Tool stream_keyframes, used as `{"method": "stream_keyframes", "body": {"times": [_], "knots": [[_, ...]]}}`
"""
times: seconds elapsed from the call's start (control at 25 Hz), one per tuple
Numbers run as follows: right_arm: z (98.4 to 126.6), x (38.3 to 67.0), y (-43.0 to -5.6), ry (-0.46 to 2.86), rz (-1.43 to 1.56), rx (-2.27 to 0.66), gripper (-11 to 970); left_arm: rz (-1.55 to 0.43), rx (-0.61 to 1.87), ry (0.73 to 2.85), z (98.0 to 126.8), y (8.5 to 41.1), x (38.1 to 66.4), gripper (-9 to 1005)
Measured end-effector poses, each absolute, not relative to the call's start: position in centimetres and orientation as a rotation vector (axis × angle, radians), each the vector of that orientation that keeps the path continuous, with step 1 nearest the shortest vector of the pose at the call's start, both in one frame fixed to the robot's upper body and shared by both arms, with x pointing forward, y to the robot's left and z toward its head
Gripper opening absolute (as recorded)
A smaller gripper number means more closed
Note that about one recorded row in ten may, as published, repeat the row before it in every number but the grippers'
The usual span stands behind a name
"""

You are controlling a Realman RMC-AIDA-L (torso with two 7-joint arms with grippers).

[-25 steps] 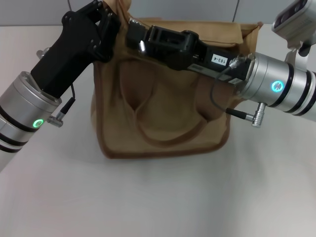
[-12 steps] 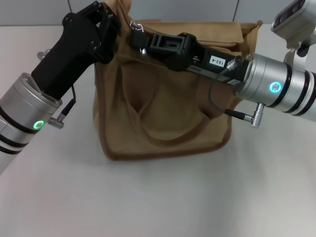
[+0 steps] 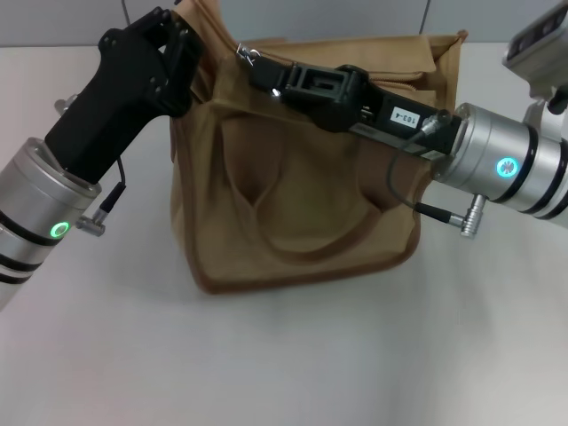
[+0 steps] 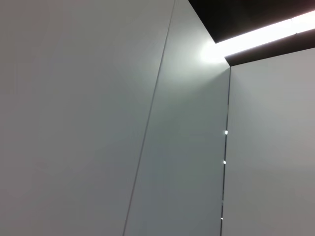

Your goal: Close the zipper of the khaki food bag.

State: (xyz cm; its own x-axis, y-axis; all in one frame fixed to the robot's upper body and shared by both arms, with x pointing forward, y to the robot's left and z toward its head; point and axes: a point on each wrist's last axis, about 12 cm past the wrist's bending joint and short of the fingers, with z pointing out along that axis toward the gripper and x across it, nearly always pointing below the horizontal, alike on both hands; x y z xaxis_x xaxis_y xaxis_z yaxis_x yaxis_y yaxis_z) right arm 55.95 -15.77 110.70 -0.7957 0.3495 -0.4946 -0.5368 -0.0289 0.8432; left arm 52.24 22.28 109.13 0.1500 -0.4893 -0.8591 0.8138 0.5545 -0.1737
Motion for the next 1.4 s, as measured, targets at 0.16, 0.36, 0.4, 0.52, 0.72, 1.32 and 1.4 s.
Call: {"method": "stream_keyframes", "body": {"times": [0.16, 0.36, 0.4, 0.52, 0.72, 1.32, 1.4], "knots": [[110.5, 55.8, -16.5, 1.643, 1.868, -0.17, 9, -0.948, 0.353, 1.053, 109.0, 22.9, 52.0, 38], [110.2, 55.7, -17.6, 1.624, 1.847, -0.124, 9, -0.923, 0.334, 1.049, 108.9, 23.6, 51.8, 38], [110.2, 55.6, -17.8, 1.622, 1.844, -0.115, 9, -0.922, 0.332, 1.049, 108.9, 23.6, 51.7, 38], [109.9, 55.4, -18.8, 1.606, 1.827, -0.069, 8, -0.91, 0.32, 1.048, 108.8, 23.9, 51.6, 38], [109.1, 54.7, -21.3, 1.572, 1.775, 0.038, 6, -0.881, 0.298, 1.047, 108.7, 24.7, 51.4, 39], [108.5, 53.1, -24.6, 1.445, 1.594, 0.072, 1, -0.852, 0.284, 1.066, 108.6, 25.1, 51.6, 39], [108.5, 52.9, -24.6, 1.419, 1.561, 0.04, 57, -0.849, 0.285, 1.072, 108.5, 25.1, 51.6, 40]]}}
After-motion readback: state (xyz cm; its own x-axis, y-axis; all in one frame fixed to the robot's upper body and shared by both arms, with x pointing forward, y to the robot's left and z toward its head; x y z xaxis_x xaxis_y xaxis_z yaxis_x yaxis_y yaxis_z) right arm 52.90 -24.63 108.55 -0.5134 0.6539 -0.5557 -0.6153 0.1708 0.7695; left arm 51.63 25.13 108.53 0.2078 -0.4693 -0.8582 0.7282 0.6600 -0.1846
